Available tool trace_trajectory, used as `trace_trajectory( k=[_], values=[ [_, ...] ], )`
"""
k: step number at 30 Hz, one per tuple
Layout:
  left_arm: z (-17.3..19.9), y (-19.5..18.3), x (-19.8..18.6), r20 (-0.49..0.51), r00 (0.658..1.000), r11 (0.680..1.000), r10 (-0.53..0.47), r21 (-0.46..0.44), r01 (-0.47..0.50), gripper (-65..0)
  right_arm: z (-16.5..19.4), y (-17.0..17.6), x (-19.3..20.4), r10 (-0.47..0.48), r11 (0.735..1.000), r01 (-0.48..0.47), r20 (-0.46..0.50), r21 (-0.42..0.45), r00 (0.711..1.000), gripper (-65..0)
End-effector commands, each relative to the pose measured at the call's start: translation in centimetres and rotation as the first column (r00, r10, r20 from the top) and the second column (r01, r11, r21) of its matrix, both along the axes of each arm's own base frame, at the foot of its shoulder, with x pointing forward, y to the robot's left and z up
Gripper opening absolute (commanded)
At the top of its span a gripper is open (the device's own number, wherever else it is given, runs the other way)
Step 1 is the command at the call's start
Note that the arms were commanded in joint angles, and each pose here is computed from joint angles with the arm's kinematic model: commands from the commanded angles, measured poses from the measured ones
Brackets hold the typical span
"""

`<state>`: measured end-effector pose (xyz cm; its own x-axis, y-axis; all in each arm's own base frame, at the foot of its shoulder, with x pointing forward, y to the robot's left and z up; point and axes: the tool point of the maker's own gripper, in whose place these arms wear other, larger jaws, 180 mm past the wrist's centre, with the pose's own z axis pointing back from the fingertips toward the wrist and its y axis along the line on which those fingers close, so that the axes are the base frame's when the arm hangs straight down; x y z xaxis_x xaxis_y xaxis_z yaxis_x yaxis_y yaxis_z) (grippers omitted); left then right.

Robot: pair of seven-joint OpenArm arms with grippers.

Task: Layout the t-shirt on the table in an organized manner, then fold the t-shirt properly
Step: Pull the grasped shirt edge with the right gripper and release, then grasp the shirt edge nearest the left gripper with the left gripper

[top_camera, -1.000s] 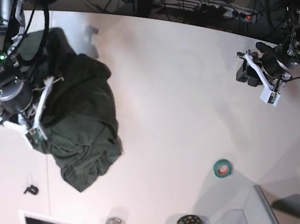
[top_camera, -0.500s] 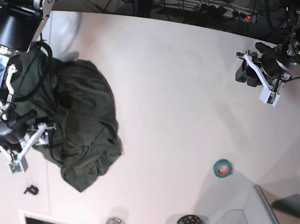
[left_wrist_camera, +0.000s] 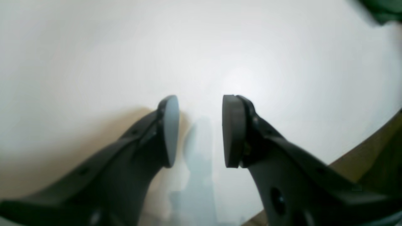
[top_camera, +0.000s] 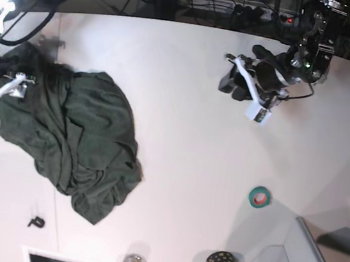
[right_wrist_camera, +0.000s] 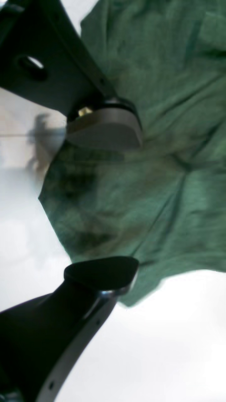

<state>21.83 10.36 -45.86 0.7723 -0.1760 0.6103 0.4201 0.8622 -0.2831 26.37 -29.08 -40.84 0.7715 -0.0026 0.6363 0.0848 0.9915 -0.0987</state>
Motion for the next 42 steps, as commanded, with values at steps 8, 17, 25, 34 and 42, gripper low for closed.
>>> trace_trajectory(
  k=[8,17,25,34,42],
  values=[
    [2.0,-12.7,0.7,0.081,0.957,0.951,-0.278,-0.119,0.286,-41.8,0.2,-3.2,-3.0,-0.077,0.996,0.077,-0.001,-0.046,0.997,-16.7],
    [1.3,-21.2,-1.7,0.211,0.847,0.868,-0.488,0.018,0.495,-20.6,-0.4,-3.4,-4.2,-0.080,0.996,0.078,-0.030,-0.051,0.996,-16.7],
    [-2.3,-22.7,-2.6,0.273,0.743,0.789,-0.611,0.289,0.543,-10.2,-0.2,-3.9,-4.3,-0.078,0.995,0.076,-0.034,-0.065,0.996,-16.7],
    [-1.9,-22.3,3.0,0.326,0.743,0.802,-0.584,0.373,0.466,-10.2,-0.5,-3.9,-4.3,-0.080,0.995,0.077,-0.039,-0.059,0.996,-16.7],
    [-1.9,-22.7,5.2,0.324,0.744,0.799,-0.585,0.392,0.456,-10.2,-2.8,-5.1,-4.6,-0.201,0.969,0.200,-0.010,0.143,0.980,-16.7]
  ],
)
